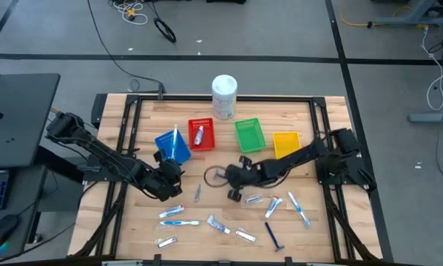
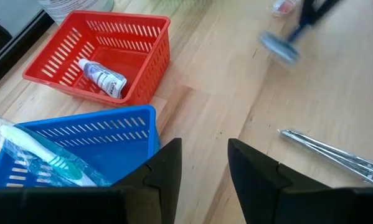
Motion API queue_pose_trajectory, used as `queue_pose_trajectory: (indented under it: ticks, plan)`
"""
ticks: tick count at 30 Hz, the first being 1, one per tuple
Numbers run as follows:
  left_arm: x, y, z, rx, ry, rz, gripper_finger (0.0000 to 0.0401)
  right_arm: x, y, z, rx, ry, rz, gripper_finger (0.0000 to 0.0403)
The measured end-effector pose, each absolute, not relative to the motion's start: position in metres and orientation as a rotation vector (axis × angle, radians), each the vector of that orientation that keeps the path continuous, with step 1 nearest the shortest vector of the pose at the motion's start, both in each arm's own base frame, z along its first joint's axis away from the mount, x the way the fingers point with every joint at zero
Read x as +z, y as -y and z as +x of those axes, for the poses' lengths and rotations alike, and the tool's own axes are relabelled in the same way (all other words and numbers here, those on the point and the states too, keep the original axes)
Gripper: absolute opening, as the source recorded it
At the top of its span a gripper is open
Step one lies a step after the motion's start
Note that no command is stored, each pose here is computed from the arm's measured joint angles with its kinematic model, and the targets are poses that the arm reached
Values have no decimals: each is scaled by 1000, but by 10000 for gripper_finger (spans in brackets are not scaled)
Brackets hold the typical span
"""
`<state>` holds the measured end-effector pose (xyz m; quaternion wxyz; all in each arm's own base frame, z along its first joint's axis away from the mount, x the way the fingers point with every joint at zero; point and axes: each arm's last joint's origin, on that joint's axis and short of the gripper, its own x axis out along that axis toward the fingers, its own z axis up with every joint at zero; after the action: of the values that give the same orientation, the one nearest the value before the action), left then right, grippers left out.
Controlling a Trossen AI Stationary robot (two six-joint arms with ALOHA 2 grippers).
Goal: Pick & Place Travel size toiletries
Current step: Put the blue razor into the green bin
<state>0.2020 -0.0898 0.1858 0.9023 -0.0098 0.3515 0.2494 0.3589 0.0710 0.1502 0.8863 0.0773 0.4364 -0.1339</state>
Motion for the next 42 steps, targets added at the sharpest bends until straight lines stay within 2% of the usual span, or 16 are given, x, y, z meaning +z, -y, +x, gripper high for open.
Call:
queue_pose_trajectory:
  ticks: [8, 11, 14, 20, 28, 36, 42]
  plan:
    - [186, 90, 202, 515, -726, -20, 138, 210, -20, 325, -634, -862, 65, 48]
    - [186, 90, 202, 514, -726, -19, 138, 221, 6, 314, -788, -842, 108, 48]
    - [186, 90, 202, 513, -724, -20, 138, 220, 31, 309, -865, -829, 189, 48]
    - [186, 90, 202, 513, -723, -21, 138, 191, 66, 298, -891, -882, 307, 48]
    - [186, 90, 202, 506, -728, -4, 138, 159, 85, 285, -845, -801, 436, 48]
    - [187, 91, 203, 493, -726, 14, 138, 141, 86, 276, -671, -829, 473, 52]
    - [187, 91, 203, 491, -725, 17, 138, 141, 86, 276, -638, -839, 408, 80]
